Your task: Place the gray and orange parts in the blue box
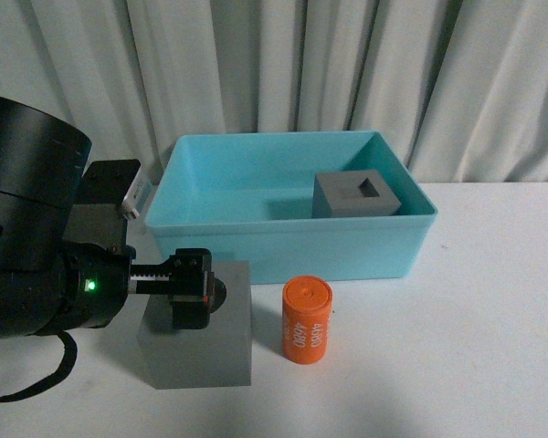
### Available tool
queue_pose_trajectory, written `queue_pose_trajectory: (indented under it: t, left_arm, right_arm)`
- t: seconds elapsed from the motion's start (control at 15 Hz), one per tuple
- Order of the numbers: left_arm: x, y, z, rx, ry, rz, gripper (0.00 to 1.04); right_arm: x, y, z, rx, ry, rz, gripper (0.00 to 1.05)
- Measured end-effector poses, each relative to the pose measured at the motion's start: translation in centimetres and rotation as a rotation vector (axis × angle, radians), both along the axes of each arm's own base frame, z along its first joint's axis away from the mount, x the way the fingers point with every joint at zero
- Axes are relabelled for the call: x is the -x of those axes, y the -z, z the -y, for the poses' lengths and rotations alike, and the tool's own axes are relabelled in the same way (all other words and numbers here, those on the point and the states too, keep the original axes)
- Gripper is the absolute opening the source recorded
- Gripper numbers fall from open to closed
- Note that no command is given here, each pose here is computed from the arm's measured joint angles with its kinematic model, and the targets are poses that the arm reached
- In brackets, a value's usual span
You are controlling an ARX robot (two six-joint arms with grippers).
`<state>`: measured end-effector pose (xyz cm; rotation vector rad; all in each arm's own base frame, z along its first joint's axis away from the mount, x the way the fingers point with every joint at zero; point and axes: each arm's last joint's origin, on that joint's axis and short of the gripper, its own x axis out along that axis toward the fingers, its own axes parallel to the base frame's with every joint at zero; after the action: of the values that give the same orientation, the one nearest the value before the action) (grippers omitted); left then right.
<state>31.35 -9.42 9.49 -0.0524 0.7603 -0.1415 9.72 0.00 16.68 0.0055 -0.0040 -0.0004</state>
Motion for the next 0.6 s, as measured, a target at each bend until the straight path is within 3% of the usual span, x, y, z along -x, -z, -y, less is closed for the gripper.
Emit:
queue_pose_trajectory:
  t: [0.2, 0.53, 0.6]
  left_arm:
    - [0.10, 0.27, 0.03, -0.005, 0.024, -0.004, 0.98]
    - [0.08, 0.07, 0.83, 0.001, 0.062, -0.005, 0.38]
    - [0.04, -0.01, 0.94, 0.007, 0.071, -0.006, 0.30]
  right_arm:
    - [0.00, 0.00, 0.00, 0.000, 0.000, 0.000, 0.98]
    - [0.00, 0.00, 0.00, 0.000, 0.000, 0.000, 0.98]
    - [0.00, 0.00, 0.00, 0.000, 0.000, 0.000, 0.98]
